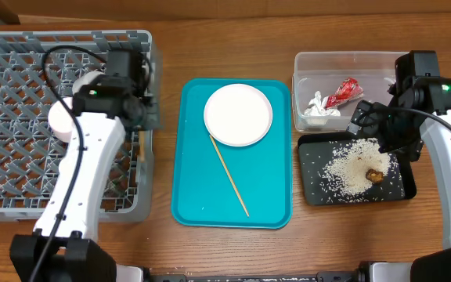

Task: Sort waste into correct bins and load items into the dishwasher
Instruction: 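Grasp one chopstick and place it in the dish rack, then grasp the second chopstick and place it in the dish rack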

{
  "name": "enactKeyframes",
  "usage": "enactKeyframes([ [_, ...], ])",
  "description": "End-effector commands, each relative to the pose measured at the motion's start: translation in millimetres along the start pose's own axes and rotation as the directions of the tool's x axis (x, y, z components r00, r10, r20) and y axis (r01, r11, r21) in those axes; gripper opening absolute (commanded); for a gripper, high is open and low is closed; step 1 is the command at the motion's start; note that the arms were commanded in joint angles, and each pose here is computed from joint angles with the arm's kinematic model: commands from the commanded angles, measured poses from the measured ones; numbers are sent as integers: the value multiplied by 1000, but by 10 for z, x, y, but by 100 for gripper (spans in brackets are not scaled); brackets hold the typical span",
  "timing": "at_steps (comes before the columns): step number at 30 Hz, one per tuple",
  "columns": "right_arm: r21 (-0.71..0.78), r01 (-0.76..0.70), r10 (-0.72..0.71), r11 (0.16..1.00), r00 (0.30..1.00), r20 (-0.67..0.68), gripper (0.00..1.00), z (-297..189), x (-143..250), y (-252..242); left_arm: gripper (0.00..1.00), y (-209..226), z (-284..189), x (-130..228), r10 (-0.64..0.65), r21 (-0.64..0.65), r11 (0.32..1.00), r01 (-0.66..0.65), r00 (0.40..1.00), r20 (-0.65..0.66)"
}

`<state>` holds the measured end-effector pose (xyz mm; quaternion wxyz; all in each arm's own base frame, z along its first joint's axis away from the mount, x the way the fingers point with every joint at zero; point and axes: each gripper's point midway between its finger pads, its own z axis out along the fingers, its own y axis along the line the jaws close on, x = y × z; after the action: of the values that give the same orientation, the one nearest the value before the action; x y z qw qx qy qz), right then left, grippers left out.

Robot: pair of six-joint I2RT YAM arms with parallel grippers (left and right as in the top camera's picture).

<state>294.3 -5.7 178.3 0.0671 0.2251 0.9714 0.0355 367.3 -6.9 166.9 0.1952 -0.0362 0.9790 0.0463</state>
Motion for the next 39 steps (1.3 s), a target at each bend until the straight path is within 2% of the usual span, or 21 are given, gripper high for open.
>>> enactKeyframes([
  [1,-15,3,-2,1000,999,50,100,-143,-44,9,6,213,163,-27,69,-41,997,-70,997,-25],
  [3,-15,3,-2,1000,999,50,100,-143,-44,9,13,255,242,-14,56,-43,997,-58,997,-44],
  [4,-15,3,-2,1000,999,50,100,-143,-44,9,22,253,270,-4,54,-38,998,-56,997,-53],
  [6,-15,3,-2,1000,999,50,100,-143,-44,9,47,193,284,4,55,-4,998,-55,997,-57],
  [7,-15,3,-2,1000,999,50,100,-143,-44,9,55,135,276,5,57,27,998,-55,997,-56],
  [10,-15,3,-2,1000,999,50,100,-143,-44,9,62,-102,189,-16,65,141,988,-59,997,-38],
  [13,-15,3,-2,1000,999,48,100,-143,-40,7,64,-446,78,19,27,266,964,-14,998,-48],
  [15,-14,2,-2,1000,999,47,100,-143,-38,6,65,-705,19,110,15,333,943,15,996,-88],
  [17,-15,2,-2,1000,999,48,100,-143,-39,7,69,-965,13,273,10,346,937,42,989,-145],
  [21,-14,3,-2,1000,999,47,100,-143,-37,7,69,-1448,155,637,52,350,936,31,973,-225],
  [24,-14,2,-2,1000,999,48,100,-143,-39,6,70,-1683,393,965,63,277,961,17,959,-275],
  [31,-14,2,-2,1000,999,48,100,-143,-38,6,68,-1872,810,1417,146,176,981,-86,918,-367],
  [35,-14,2,-2,1000,999,48,100,-143,-38,6,57,-1866,961,1575,153,145,984,-100,893,-423],
  [37,-14,2,-2,1000,999,48,100,-143,-38,6,48,-1846,1013,1632,154,132,986,-106,882,-445],
  [39,-14,2,-2,1000,999,47,100,-143,-37,5,30,-1815,1015,1665,154,121,987,-110,874,-461],
])
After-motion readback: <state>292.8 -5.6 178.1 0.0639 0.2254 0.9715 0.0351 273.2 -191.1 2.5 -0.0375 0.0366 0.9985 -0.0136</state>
